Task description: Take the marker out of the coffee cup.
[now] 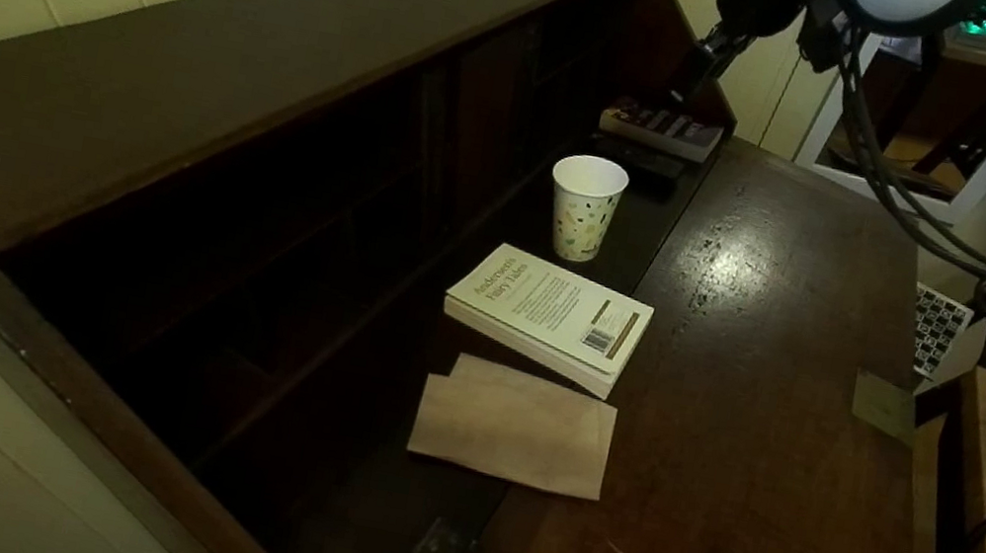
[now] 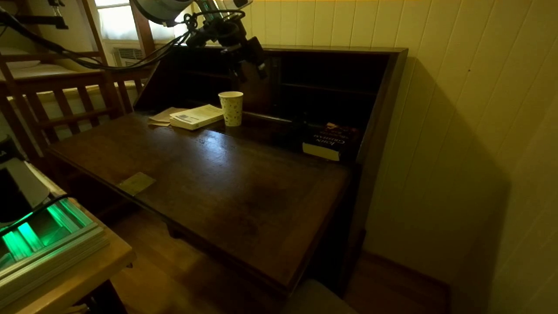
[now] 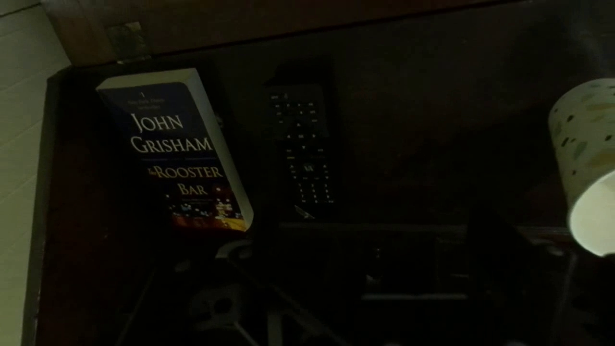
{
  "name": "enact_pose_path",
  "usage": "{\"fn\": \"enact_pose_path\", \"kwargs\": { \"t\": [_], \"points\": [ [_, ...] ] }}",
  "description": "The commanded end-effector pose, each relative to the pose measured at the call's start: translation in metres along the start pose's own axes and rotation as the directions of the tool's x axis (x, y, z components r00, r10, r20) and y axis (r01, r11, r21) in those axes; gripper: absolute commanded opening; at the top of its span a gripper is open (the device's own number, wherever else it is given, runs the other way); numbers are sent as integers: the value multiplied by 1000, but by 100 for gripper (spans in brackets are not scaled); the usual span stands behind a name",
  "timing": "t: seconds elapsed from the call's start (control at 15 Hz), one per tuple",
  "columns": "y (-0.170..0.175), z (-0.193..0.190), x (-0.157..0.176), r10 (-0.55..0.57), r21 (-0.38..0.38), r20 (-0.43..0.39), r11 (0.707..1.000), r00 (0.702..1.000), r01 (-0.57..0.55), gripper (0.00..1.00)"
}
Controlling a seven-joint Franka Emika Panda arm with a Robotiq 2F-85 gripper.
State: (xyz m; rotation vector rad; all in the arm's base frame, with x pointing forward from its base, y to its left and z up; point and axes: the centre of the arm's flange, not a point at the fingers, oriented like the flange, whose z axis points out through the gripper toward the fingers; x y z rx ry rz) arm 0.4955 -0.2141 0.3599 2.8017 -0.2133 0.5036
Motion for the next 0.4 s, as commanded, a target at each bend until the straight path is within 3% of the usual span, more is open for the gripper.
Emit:
{"fn": "enact_pose_path", "kwargs": {
  "t": [0.0, 0.33],
  "points": [
    [0, 0, -1, 1, -5, 18, 1000, 1000, -1, 100],
    [1, 0, -2, 1, -12, 37, 1000, 999, -1, 100]
  ]
}}
